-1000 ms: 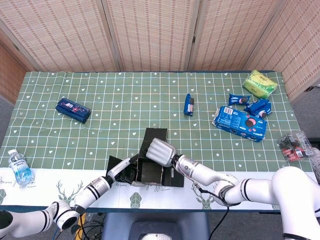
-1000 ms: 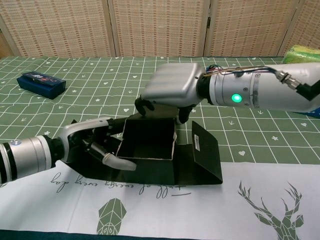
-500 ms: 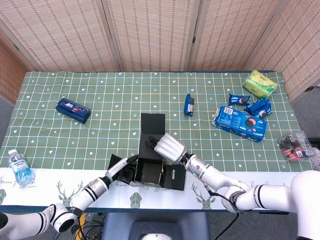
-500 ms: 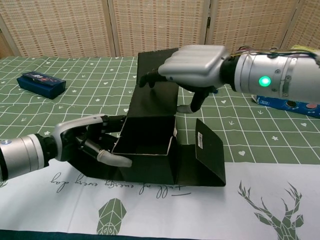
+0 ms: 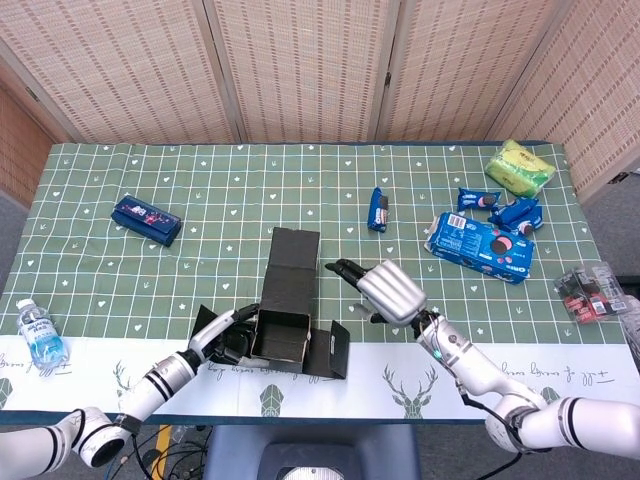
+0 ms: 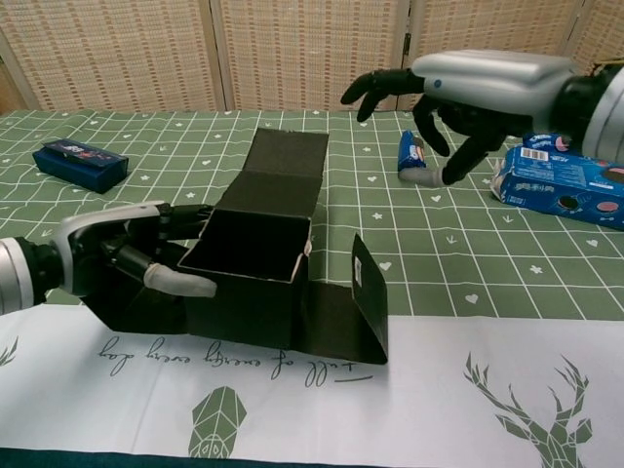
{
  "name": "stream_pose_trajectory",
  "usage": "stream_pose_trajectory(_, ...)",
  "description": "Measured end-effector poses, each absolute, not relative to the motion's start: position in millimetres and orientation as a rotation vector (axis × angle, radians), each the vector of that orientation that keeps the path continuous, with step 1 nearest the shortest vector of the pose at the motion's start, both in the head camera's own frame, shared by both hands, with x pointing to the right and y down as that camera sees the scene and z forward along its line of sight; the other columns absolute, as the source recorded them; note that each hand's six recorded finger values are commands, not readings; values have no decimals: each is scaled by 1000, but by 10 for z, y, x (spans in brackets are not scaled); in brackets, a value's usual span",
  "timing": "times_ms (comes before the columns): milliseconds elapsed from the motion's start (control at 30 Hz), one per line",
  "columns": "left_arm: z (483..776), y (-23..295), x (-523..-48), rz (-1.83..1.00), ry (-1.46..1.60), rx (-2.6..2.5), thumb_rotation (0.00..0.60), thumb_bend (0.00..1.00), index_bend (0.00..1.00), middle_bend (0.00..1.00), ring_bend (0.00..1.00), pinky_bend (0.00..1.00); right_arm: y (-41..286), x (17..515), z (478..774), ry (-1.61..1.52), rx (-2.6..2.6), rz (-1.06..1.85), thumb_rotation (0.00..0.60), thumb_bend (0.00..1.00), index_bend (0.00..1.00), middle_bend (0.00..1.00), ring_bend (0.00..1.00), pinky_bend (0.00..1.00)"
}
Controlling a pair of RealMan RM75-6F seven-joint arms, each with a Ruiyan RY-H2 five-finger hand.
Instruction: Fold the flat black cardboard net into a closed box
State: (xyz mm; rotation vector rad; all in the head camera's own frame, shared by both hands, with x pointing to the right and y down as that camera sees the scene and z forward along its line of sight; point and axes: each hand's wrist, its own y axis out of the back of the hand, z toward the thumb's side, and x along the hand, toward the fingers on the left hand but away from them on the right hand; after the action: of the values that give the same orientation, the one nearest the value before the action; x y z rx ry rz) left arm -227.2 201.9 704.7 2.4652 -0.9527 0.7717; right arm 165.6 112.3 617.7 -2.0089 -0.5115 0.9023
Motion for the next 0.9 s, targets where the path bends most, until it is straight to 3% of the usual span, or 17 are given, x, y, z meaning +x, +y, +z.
stream_pose_trajectory(333,6848,1857,-2560,730,-1018,2391,600,108,221,238,585,657,1336,2056,6238,-678,-2068,907,600,334,94,183,660,823)
stream_pose_trajectory(500,6733,1707,-2704,700,-1051,2343,600,109,221,238,585,657,1453,2045,6310,-711,-2057,875,600,74,48,145,638,823)
stream_pose_trajectory(567,6688,1648,-2742,690,-1062,2330,600,109,221,238,585,657,1496,2009,6349,-718,-2044,862,600,12,13,120,625,823)
stream_pose_trajectory(900,6571,1558,-2697,646,-1058,2305,600,109,220,238,585,657,1673,1581,6480,-786,-1983,750,600,0,0,68,575,822)
